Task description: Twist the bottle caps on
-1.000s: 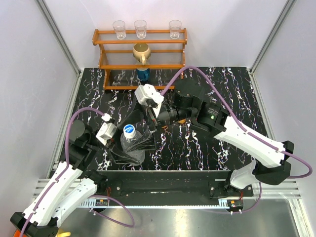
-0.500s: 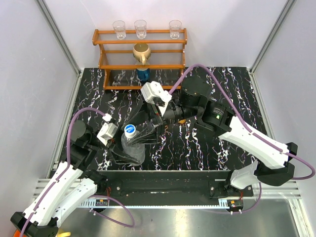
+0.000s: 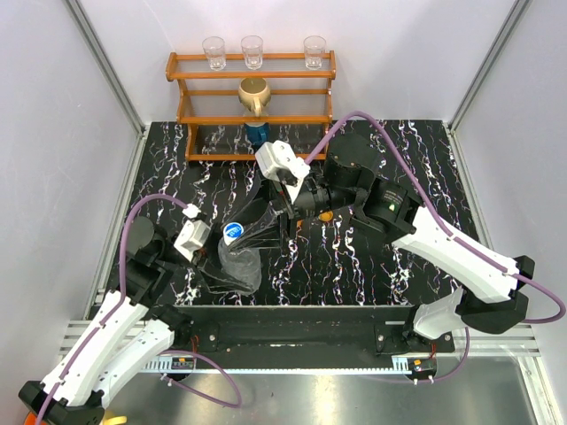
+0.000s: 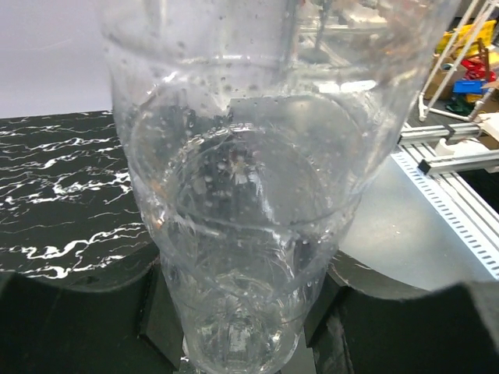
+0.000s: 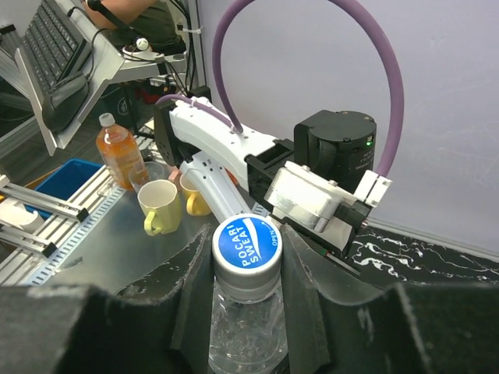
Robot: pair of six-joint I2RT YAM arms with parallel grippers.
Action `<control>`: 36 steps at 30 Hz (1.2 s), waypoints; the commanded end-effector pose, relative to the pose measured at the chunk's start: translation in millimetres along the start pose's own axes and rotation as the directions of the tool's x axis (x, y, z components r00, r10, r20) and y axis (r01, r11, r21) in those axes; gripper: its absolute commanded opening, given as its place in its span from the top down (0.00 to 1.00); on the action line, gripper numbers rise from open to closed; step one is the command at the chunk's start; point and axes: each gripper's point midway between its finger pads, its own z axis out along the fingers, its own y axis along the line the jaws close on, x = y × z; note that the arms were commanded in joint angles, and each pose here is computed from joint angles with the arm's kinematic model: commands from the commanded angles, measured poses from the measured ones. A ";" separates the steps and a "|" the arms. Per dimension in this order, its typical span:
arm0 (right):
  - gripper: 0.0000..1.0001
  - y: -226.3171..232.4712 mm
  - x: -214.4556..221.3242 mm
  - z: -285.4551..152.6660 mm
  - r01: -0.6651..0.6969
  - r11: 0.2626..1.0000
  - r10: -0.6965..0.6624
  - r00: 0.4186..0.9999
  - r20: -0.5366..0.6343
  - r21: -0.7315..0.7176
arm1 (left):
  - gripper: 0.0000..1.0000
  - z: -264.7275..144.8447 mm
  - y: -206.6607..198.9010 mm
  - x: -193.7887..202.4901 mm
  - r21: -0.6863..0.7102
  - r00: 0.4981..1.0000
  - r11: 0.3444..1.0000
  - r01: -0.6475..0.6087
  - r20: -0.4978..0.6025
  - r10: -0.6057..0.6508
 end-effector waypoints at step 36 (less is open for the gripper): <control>0.12 -106.2 -28.4 -43.2 -0.064 0.714 0.000 0.996 0.091 0.697 | 0.59 -52.0 107.1 -19.6 -0.670 0.985 0.734 -0.108 0.027 0.170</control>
